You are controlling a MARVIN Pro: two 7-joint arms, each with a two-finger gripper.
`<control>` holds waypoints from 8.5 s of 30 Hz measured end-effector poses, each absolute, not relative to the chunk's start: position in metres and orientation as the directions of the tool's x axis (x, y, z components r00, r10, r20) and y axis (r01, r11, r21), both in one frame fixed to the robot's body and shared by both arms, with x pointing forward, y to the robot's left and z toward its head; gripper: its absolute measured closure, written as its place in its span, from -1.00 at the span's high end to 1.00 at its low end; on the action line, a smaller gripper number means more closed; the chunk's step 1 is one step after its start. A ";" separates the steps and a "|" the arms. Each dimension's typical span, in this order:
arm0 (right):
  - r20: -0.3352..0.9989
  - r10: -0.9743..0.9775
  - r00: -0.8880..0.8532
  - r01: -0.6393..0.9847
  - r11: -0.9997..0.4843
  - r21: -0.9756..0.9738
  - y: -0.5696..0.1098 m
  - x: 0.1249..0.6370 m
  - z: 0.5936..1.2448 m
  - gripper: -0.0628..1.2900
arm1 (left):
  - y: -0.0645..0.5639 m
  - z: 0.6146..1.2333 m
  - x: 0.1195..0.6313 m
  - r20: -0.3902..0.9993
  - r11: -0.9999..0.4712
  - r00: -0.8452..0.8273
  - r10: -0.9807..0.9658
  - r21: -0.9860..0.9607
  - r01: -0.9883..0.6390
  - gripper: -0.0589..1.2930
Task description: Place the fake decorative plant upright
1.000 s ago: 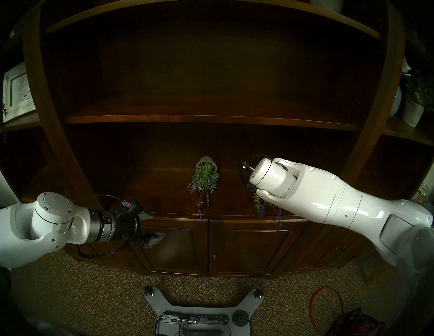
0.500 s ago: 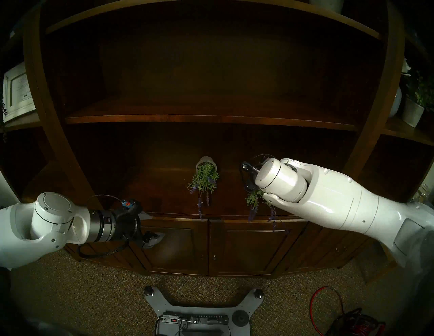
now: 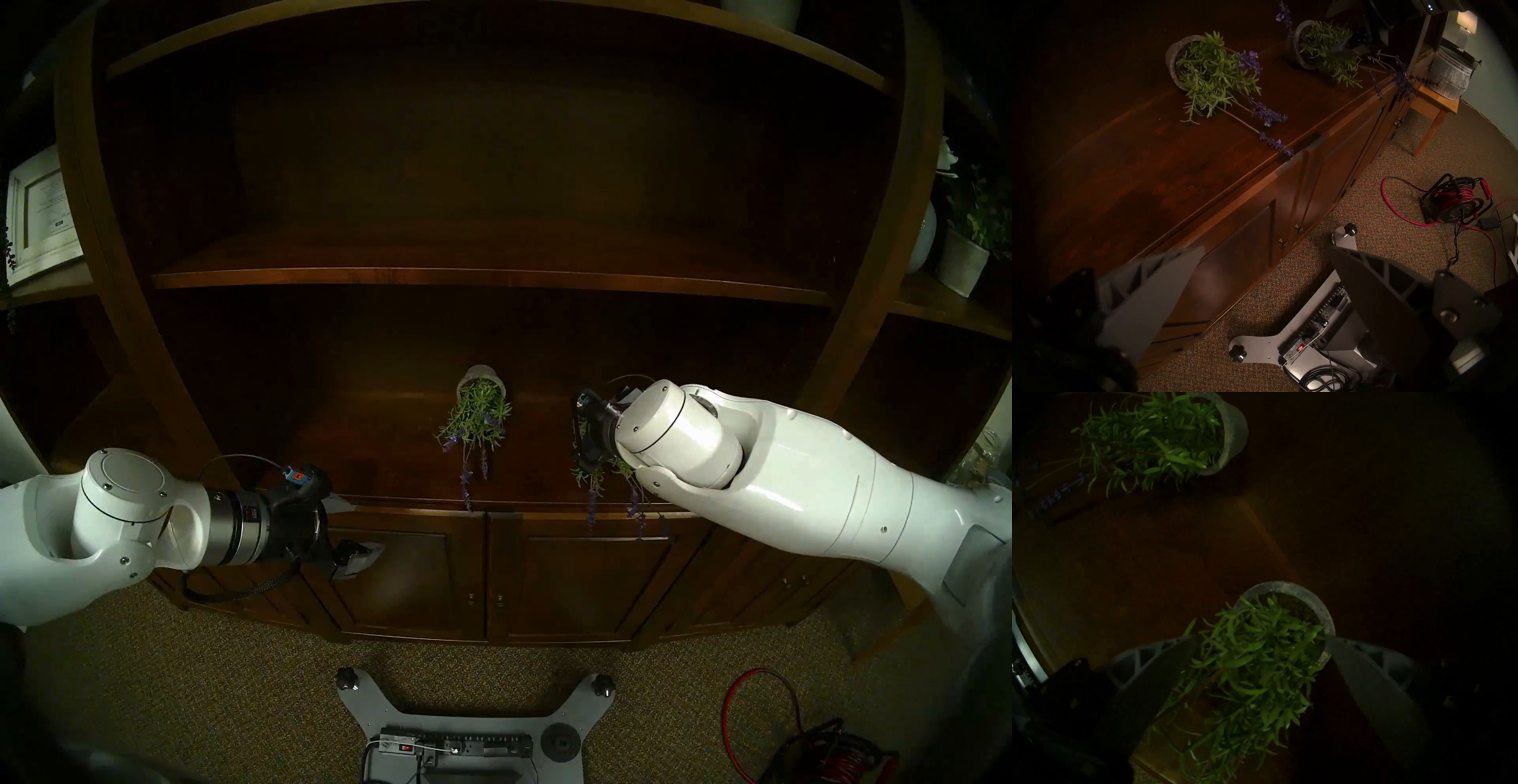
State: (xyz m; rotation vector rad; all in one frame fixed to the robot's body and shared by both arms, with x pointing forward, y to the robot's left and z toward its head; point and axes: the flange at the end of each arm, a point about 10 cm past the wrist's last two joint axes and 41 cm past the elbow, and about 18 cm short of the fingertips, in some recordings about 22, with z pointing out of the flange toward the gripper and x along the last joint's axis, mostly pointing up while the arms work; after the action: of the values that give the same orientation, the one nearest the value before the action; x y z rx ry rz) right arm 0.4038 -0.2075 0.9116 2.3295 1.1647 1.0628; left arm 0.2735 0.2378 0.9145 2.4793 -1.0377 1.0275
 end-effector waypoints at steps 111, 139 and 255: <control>0.736 0.315 0.599 0.389 -0.918 0.076 -0.163 0.367 0.956 0.91 | 0.238 0.914 0.273 0.699 -0.710 0.494 -0.518 -0.028 -0.704 0.88; 0.723 0.282 0.631 0.127 -0.957 0.262 -0.123 0.409 0.920 0.91 | 0.238 0.914 0.273 0.698 -0.710 0.494 -0.518 -0.028 -0.704 0.88; 0.663 0.301 0.685 0.032 -0.922 0.385 -0.133 0.435 0.877 -0.38 | 0.238 0.914 0.273 0.699 -0.710 0.494 -0.518 -0.028 -0.704 0.88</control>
State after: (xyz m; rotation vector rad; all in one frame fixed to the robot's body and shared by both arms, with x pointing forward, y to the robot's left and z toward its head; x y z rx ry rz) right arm 0.4351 -0.1333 0.8768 2.5546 0.2612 1.0934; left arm 0.2735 0.2379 0.9145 2.4796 -1.0376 1.0271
